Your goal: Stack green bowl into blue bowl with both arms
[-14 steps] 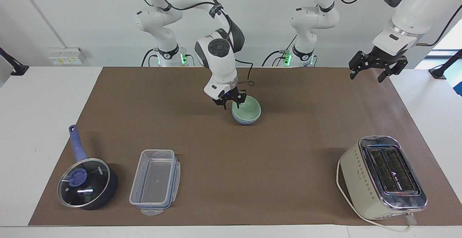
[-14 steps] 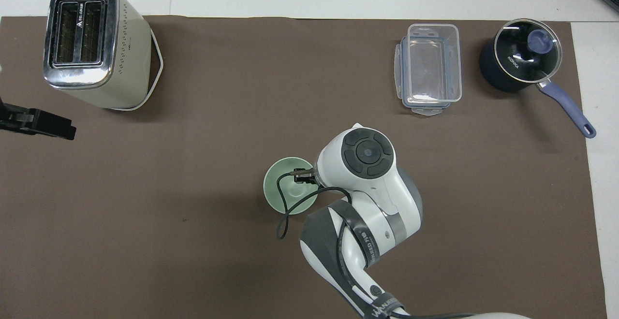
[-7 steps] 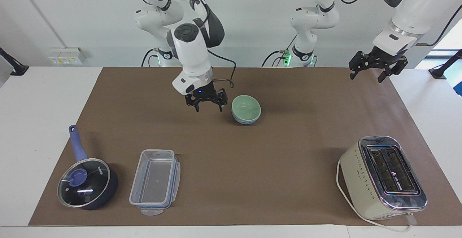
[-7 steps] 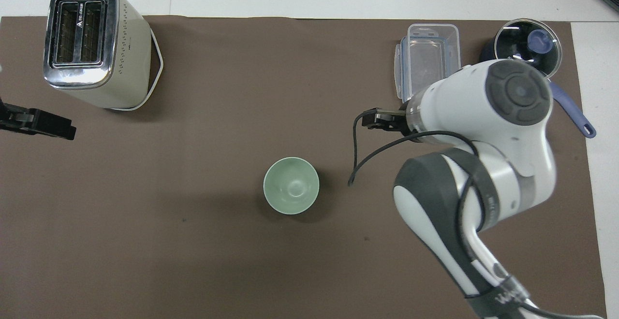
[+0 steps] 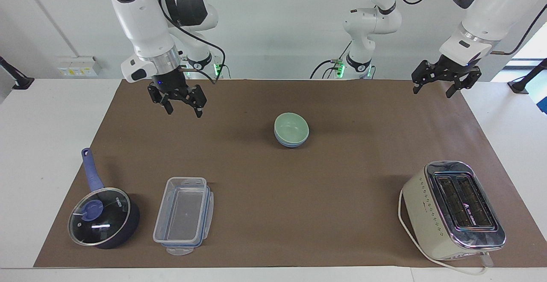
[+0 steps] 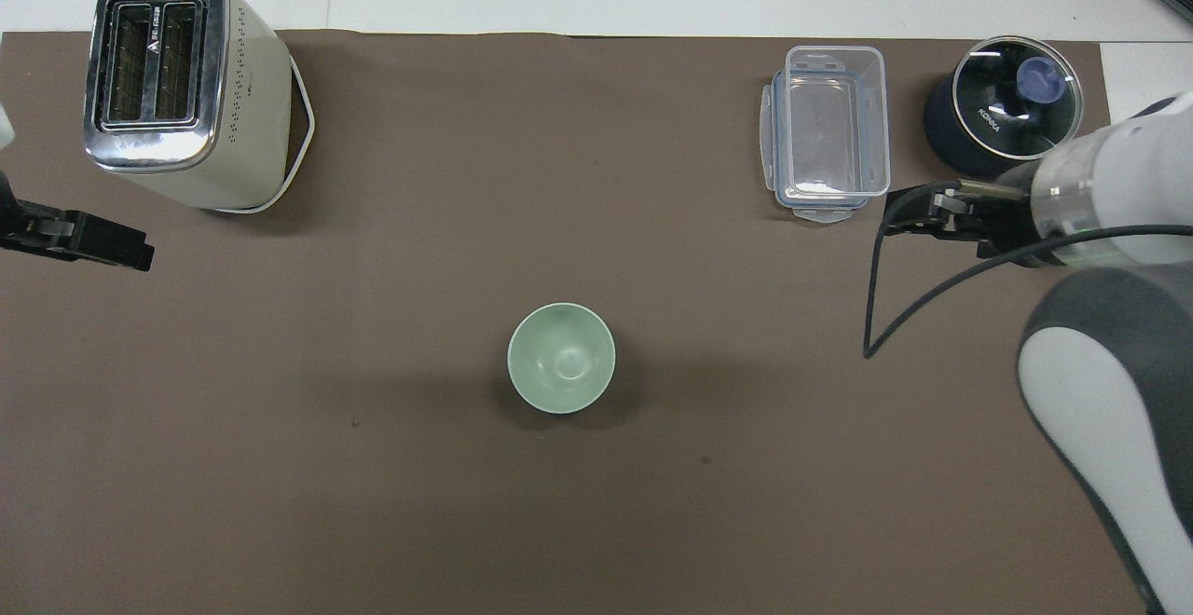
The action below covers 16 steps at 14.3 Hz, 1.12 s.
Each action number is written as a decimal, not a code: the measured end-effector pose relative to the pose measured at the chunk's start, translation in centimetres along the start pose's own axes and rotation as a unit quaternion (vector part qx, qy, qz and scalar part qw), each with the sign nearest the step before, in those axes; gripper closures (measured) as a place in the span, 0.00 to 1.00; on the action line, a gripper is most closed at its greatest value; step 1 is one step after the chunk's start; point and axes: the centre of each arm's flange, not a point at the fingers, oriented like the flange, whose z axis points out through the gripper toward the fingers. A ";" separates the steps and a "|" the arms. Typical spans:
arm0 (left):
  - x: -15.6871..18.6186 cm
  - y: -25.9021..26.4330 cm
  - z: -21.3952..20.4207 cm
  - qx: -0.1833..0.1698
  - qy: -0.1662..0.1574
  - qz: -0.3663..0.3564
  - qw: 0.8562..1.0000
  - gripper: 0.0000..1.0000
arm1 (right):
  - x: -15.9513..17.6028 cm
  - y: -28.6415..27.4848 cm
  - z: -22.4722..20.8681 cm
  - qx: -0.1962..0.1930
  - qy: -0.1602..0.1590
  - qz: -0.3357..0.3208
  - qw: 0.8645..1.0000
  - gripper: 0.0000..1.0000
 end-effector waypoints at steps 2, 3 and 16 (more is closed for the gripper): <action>0.0 0.1 0.0 0.000 0.000 0.001 1.000 0.00 | 0.0 2.4 -2.3 -0.012 -0.004 0.003 1.000 0.00; 0.0 0.1 0.0 0.000 0.000 0.001 1.000 0.00 | -0.1 3.3 -3.6 -0.022 -0.005 0.000 1.000 0.00; 0.0 0.0 0.0 0.000 0.000 0.000 1.000 0.00 | -1.3 6.4 -8.3 -0.039 -0.033 -0.034 0.998 0.00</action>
